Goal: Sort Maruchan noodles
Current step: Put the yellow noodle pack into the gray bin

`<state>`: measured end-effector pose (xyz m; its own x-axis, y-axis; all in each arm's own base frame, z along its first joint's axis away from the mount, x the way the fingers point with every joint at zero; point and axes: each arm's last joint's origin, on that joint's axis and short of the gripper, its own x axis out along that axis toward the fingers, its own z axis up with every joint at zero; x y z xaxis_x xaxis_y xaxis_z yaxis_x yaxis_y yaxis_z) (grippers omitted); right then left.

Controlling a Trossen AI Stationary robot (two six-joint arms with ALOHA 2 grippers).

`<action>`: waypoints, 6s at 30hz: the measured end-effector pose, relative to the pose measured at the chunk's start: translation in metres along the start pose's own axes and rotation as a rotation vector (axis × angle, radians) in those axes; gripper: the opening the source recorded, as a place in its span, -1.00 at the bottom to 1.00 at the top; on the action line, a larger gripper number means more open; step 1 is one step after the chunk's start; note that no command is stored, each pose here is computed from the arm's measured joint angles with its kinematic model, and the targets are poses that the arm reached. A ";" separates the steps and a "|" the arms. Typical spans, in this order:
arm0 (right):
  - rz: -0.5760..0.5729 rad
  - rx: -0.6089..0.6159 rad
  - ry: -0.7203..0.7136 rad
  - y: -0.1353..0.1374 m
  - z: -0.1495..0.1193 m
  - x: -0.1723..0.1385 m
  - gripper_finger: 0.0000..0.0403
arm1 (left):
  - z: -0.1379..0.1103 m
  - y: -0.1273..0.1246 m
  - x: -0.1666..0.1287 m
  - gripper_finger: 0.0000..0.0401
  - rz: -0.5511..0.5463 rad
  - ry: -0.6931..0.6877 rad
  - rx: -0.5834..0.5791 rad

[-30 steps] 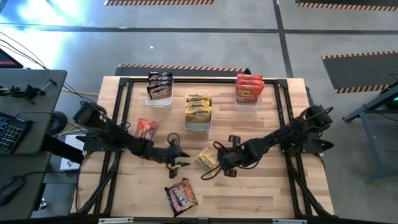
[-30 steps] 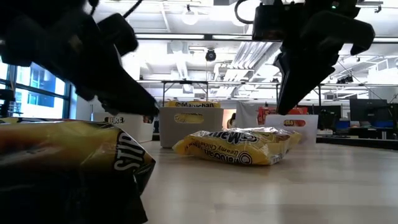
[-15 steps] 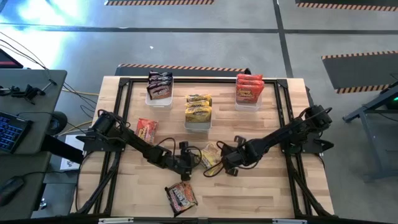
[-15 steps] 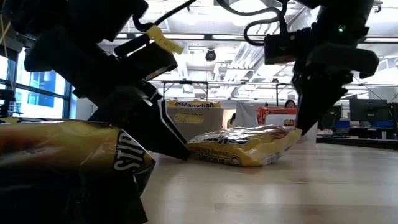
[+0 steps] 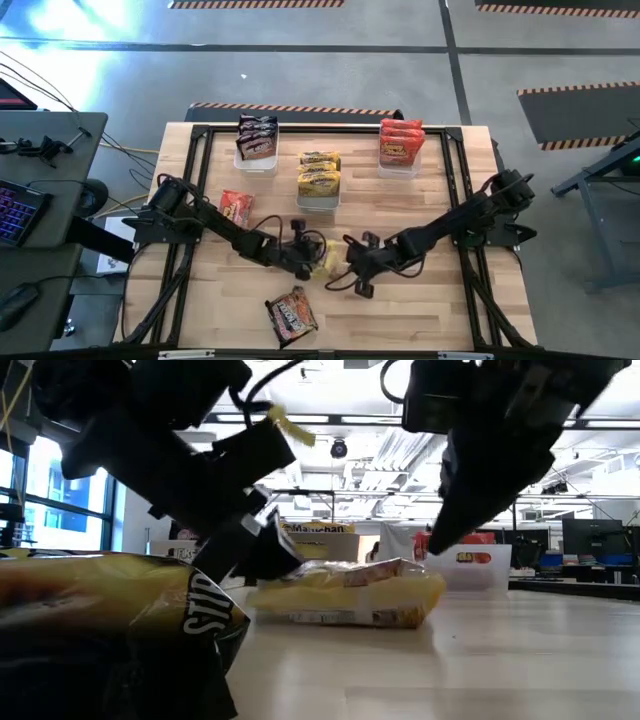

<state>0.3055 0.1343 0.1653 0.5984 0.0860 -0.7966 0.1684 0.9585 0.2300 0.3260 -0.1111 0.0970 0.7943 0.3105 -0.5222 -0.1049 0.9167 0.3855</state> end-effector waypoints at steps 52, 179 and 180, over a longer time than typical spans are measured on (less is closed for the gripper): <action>0.327 0.029 0.045 -0.046 0.062 0.016 0.06 | 0.034 -0.018 -0.024 -1.00 0.117 -0.307 0.282; -0.360 -0.375 -0.274 0.039 0.003 -0.029 -0.68 | 0.123 0.180 -0.053 -0.53 -0.367 0.350 0.045; -0.362 -0.371 -0.270 0.039 0.003 -0.029 -0.76 | 0.120 0.188 -0.049 -0.53 -0.354 0.361 0.040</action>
<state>0.2967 0.1682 0.1990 0.7404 -0.2903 -0.6063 0.1425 0.9492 -0.2805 0.3387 0.0161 0.2864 0.5184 0.0558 -0.8533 0.1618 0.9734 0.1620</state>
